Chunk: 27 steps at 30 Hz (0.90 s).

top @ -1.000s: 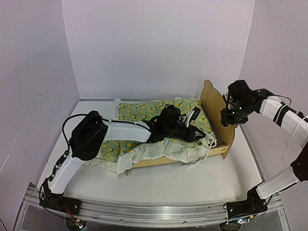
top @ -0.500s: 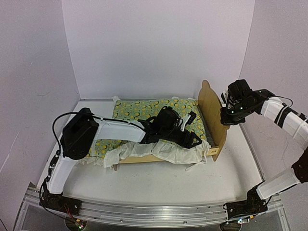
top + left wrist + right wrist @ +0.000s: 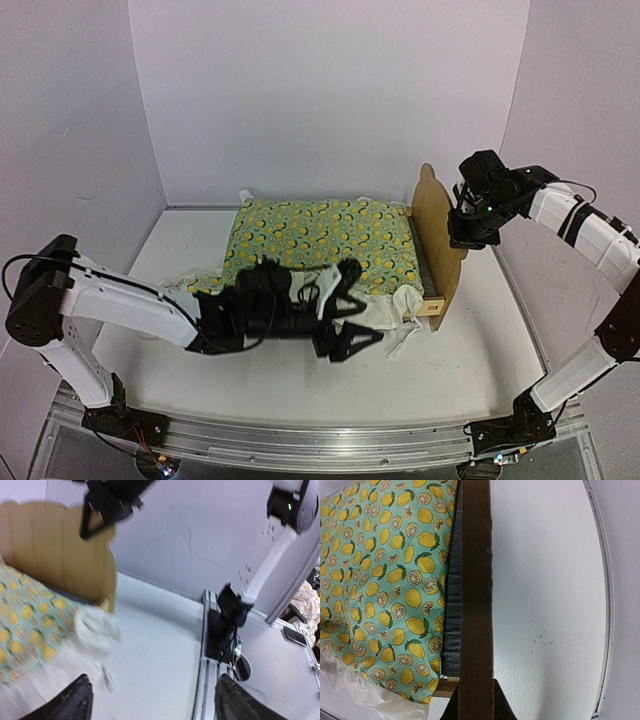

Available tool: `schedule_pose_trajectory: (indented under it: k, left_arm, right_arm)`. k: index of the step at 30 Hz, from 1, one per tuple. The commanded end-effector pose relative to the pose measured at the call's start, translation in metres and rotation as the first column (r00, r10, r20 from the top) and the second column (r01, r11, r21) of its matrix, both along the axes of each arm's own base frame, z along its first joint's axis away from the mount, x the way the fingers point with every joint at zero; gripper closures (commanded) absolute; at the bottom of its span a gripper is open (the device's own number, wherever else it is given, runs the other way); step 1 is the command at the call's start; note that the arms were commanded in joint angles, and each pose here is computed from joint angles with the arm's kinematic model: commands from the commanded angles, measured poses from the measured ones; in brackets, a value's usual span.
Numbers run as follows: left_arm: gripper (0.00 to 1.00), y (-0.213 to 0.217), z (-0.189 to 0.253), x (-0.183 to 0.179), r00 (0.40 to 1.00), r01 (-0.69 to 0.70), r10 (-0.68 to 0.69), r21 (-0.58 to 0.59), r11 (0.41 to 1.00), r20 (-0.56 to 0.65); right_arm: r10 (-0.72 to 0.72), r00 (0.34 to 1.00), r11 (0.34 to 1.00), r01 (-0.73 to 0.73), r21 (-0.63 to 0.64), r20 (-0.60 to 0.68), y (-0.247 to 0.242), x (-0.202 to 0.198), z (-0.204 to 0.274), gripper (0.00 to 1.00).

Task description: Set up the pet bed

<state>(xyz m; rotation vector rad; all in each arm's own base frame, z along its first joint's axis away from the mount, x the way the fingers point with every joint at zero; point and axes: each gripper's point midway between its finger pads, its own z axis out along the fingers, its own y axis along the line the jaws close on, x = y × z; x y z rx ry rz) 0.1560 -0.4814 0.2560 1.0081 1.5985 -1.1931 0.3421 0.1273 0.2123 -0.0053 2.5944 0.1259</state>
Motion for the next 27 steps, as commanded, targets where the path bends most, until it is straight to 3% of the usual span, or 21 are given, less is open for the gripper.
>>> schedule_pose_trajectory:
  k: [1,3,6,12,14,19,27]
  left_arm:
    - [0.27,-0.008,-0.041,-0.022,0.983,0.008,0.012,-0.106,0.994,0.185]
    - [0.29,-0.019,-0.058,-0.011,0.978,-0.057,0.078,-0.112,0.992,0.192]
    - [0.43,-0.035,-0.088,0.011,0.968,-0.166,0.185,-0.123,0.978,0.169]
    - [0.47,-0.058,-0.136,0.047,0.913,-0.330,0.359,-0.164,0.930,0.196]
    - [0.54,-0.068,-0.148,0.056,0.896,-0.361,0.390,-0.164,0.918,0.210]
    - [0.60,-0.076,-0.173,0.083,0.840,-0.478,0.503,-0.162,0.863,0.204]
    - [0.61,-0.091,-0.190,0.103,0.823,-0.515,0.540,-0.166,0.841,0.176]
  right_arm:
    - [-0.122,0.962,0.959,0.051,0.278,0.243,0.023,0.037,0.089,1.00]
    - [-0.121,0.961,0.958,0.048,0.281,0.248,0.024,0.036,0.092,1.00]
    - [-0.125,0.959,0.959,0.052,0.279,0.253,0.022,0.035,0.094,1.00]
    - [-0.132,0.955,0.952,0.047,0.304,0.265,0.024,0.034,0.107,1.00]
    - [-0.134,0.953,0.949,0.045,0.311,0.271,0.024,0.032,0.113,1.00]
    - [-0.130,0.950,0.942,0.028,0.335,0.285,0.027,0.031,0.125,1.00]
    - [-0.119,0.950,0.939,0.013,0.343,0.289,0.029,0.027,0.128,1.00]
